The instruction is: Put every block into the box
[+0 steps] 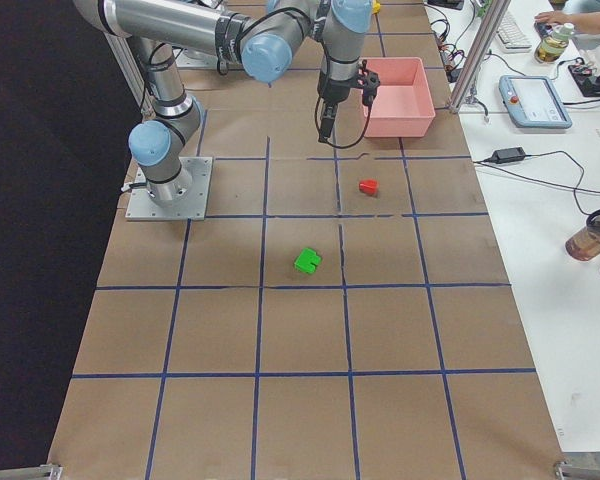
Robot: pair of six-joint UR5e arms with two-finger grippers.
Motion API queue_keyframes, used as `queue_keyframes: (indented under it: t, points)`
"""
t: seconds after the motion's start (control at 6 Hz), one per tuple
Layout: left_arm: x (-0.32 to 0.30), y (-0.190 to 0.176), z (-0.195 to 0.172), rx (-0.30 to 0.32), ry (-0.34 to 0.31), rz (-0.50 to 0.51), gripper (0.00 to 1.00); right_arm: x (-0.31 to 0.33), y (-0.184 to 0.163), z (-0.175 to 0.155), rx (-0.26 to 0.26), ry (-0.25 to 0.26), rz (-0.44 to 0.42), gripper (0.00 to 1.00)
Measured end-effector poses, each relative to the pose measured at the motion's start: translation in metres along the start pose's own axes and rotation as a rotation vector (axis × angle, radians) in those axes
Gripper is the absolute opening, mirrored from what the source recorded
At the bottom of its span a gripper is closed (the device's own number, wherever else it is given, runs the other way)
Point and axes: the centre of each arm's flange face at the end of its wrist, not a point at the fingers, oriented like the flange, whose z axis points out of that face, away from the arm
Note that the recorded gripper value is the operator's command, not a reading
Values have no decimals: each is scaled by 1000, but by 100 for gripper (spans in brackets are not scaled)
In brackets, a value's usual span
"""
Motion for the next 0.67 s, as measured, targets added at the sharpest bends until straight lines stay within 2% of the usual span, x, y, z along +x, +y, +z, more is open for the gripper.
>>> queue_keyframes:
  t: [0.17,0.5,0.67]
  points:
    - [-1,0,-1,1,-4,19,0,33,-7,6,4,-3,43,100]
    - [-2,-7,-20,10,-33,52,0,102,-22,26,11,16,150,100]
    - [6,-24,-40,17,-62,84,0,133,-29,42,-11,40,191,99]
